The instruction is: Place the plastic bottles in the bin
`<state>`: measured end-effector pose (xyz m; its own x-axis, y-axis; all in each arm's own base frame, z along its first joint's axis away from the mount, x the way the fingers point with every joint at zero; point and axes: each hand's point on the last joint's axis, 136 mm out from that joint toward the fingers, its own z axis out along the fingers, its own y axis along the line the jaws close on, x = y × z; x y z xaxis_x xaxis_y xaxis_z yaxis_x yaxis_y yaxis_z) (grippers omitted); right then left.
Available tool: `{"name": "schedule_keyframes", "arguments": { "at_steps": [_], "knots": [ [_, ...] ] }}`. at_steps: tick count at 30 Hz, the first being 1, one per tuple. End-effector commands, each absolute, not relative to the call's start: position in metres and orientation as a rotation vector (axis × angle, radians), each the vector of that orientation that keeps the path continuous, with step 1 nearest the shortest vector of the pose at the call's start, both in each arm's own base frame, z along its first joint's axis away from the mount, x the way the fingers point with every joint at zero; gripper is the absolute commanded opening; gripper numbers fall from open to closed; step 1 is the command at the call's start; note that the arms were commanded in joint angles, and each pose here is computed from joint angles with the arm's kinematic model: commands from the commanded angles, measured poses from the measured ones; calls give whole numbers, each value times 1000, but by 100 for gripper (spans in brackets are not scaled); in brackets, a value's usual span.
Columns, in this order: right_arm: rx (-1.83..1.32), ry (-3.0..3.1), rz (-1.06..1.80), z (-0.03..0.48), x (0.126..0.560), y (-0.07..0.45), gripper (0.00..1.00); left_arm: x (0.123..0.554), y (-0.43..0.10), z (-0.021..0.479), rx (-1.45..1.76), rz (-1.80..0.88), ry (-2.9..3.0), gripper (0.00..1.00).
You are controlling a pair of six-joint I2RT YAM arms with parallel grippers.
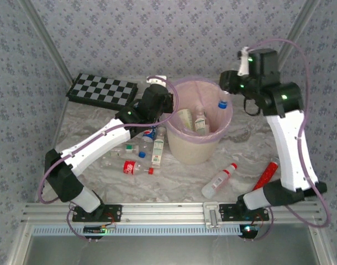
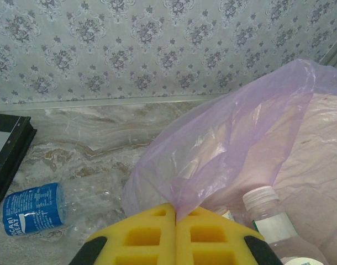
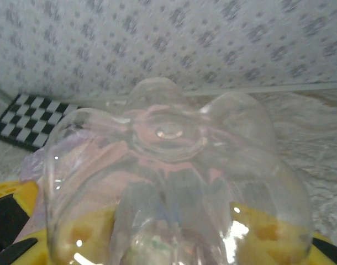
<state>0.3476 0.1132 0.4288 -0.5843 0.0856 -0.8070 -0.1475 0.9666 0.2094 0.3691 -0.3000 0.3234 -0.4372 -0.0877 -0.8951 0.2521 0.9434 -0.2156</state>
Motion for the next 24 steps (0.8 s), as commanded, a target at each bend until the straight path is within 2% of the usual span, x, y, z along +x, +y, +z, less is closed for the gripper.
{"name": "schedule_keyframes", "arguments": {
  "at_steps": [1,16,24],
  "knots": [
    [-129,2360,257,384,344,135,2,365,-293,321,106,-385,2001,0],
    [-309,2726,110,260,342,171,0,359,-281,329,66,-389,1976,0],
    [-370,2887,112,201,329,181,5,360,-277,333,45,-384,1962,0]
  ]
}}
